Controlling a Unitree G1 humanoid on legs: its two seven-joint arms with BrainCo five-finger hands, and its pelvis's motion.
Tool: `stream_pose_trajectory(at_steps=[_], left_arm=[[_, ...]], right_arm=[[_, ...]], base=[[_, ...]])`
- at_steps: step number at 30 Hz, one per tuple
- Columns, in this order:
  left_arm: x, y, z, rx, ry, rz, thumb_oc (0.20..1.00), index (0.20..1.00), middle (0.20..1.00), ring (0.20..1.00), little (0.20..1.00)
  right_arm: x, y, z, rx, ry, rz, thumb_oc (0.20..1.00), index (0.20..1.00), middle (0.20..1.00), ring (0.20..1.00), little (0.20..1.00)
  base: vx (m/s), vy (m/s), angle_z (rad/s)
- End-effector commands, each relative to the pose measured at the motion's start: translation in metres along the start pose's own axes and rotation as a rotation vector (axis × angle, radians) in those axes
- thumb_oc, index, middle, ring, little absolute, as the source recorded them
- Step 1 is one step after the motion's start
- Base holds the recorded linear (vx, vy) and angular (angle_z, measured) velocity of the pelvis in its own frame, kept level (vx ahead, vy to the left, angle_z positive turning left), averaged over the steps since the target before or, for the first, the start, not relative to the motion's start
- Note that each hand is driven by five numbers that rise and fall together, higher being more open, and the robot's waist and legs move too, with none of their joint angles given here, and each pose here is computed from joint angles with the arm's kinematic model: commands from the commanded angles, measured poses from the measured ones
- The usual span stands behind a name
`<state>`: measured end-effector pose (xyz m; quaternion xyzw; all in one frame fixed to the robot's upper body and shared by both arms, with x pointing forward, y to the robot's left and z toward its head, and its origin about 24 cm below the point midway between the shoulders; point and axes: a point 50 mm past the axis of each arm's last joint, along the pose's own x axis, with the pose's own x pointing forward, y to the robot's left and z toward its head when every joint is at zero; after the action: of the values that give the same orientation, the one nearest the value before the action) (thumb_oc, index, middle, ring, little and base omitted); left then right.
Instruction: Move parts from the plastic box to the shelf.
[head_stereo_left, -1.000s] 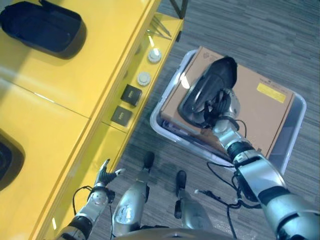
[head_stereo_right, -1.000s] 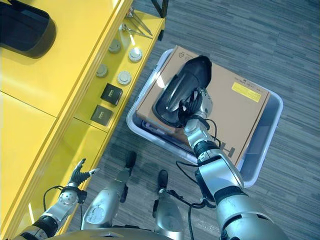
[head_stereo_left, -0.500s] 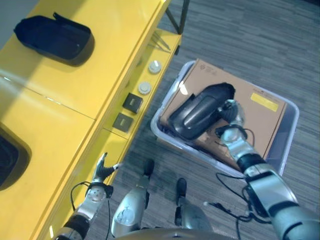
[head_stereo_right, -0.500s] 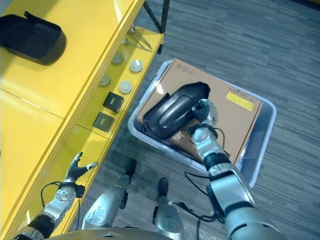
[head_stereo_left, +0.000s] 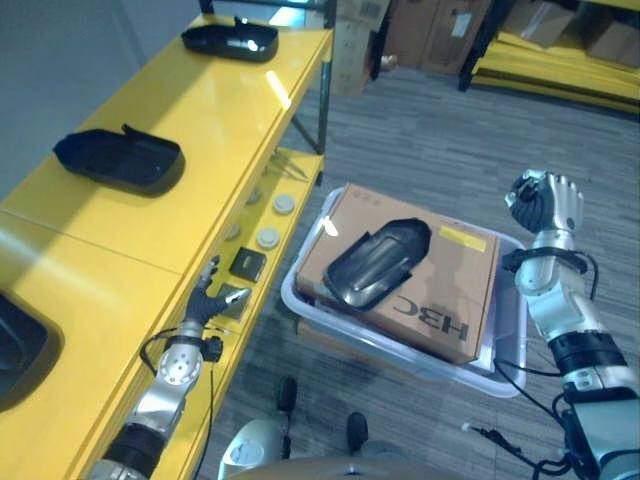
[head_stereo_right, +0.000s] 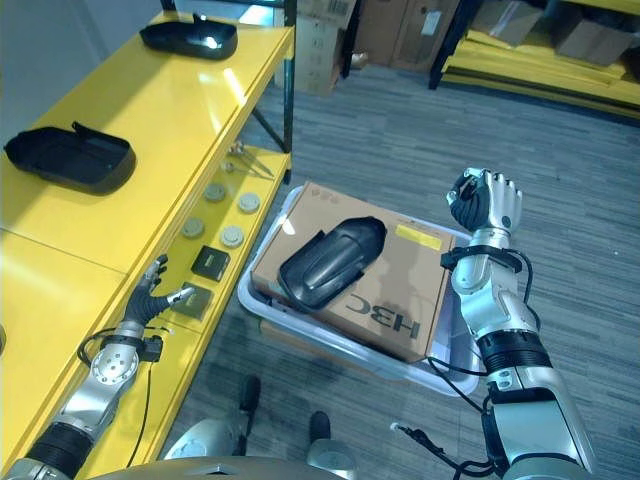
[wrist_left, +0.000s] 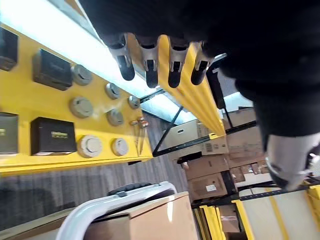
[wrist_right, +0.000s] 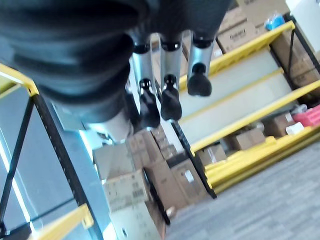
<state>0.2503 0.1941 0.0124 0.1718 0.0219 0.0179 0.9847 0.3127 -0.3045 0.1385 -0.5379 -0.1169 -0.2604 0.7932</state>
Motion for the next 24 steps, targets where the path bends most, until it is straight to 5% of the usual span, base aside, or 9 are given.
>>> stream_pose_trajectory(at_steps=[1,2,3,10,24], left_arm=[[0.006,0.003,0.005,0.001,-0.037,-0.015,1.0,1.0,1.0,1.0,1.0],[0.006,0.003,0.005,0.002,-0.037,-0.015,1.0,1.0,1.0,1.0,1.0],[0.005,-0.004,0.004,0.001,-0.03,-0.04,1.0,1.0,1.0,1.0,1.0],[-0.016,-0.025,-0.031,0.066,0.135,-0.144,1.0,1.0,1.0,1.0,1.0],[-0.043,-0.046,-0.08,0.188,0.368,-0.242,1.0,1.0,1.0,1.0,1.0]], right_arm=[[-0.01,0.018,0.004,0.053,-0.004,0.08,0.2,0.2,0.2,0.2,0.2],[-0.01,0.018,0.004,0.054,-0.004,0.08,0.9,0.9,0.9,0.9,0.9],[-0.016,0.034,0.005,0.098,0.05,0.112,1.0,1.0,1.0,1.0,1.0],[-0.033,0.087,0.017,0.375,0.335,0.135,1.0,1.0,1.0,1.0,1.0],[-0.042,0.118,0.012,0.358,0.584,0.211,1.0,1.0,1.0,1.0,1.0]], base=[[0.01,-0.014,-0.06],[0.0,-0.007,-0.16],[0.0,0.0,-0.2],[-0.01,0.045,-0.06],[-0.01,0.018,0.05]])
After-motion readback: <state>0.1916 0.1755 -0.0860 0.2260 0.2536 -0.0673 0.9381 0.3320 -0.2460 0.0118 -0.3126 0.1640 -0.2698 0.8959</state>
